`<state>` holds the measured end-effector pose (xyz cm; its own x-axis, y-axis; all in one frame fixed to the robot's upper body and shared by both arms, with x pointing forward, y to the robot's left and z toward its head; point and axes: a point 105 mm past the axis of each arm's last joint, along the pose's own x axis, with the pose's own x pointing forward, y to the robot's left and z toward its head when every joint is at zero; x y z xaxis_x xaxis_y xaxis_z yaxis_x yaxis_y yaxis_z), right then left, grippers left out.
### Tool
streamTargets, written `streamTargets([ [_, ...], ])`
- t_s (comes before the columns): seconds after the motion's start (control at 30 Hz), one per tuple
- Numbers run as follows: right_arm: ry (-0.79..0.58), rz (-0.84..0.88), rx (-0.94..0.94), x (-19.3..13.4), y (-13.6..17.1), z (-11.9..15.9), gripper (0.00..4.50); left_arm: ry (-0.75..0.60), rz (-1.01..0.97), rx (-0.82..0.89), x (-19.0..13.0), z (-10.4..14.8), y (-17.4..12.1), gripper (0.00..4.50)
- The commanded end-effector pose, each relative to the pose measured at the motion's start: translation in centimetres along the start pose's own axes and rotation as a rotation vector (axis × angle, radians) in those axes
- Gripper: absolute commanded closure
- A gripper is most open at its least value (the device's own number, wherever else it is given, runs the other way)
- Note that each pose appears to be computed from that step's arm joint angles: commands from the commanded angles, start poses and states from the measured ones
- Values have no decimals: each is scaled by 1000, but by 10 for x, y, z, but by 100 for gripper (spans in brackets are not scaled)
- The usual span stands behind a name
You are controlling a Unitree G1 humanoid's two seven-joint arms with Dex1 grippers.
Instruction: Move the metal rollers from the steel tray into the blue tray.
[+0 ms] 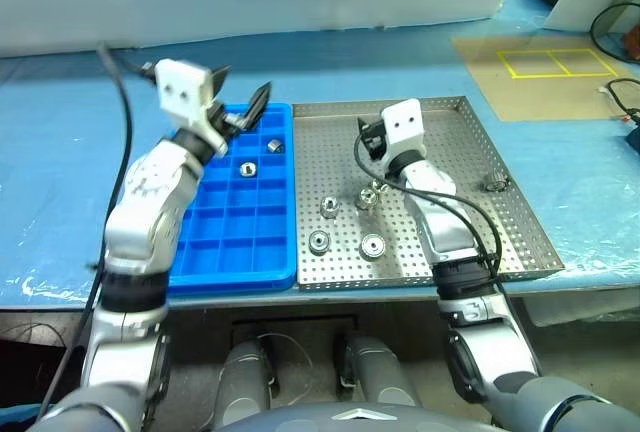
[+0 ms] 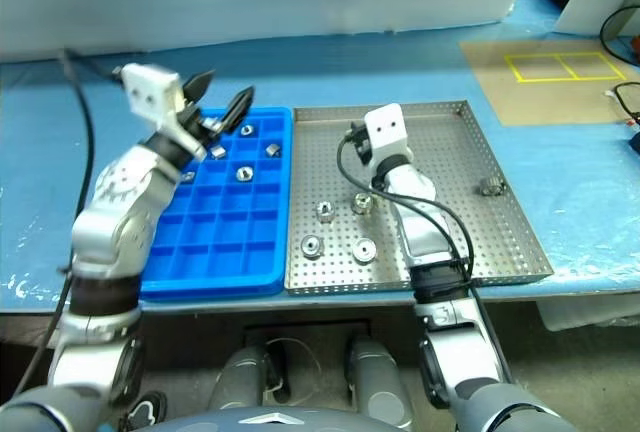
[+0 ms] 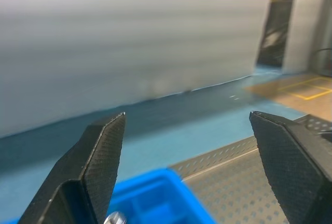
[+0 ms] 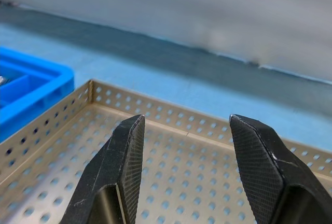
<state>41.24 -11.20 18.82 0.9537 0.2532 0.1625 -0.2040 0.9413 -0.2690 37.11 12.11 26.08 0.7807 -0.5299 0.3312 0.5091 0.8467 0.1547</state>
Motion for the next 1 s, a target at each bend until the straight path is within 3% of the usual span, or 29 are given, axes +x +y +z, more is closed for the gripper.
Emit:
streamTargets([
  [0.03,-122,-10,10,7,-21,33,185,113,-294,62,12,-25,-27,47],
  [0.2,-194,189,-5,5,-22,57,185,270,-581,55,7,-65,-51,47],
  [0.33,-170,343,-7,-8,-30,56,185,305,-758,21,1,-72,-70,47],
  [0.63,125,788,-65,-86,-21,3,185,451,-979,34,-9,-103,-87,47],
  [0.8,200,888,-57,-115,-2,-9,185,562,-1073,117,-24,-119,-86,47],
  [1.0,175,822,-59,-110,12,-10,185,733,-1107,233,-43,-149,-74,47],
])
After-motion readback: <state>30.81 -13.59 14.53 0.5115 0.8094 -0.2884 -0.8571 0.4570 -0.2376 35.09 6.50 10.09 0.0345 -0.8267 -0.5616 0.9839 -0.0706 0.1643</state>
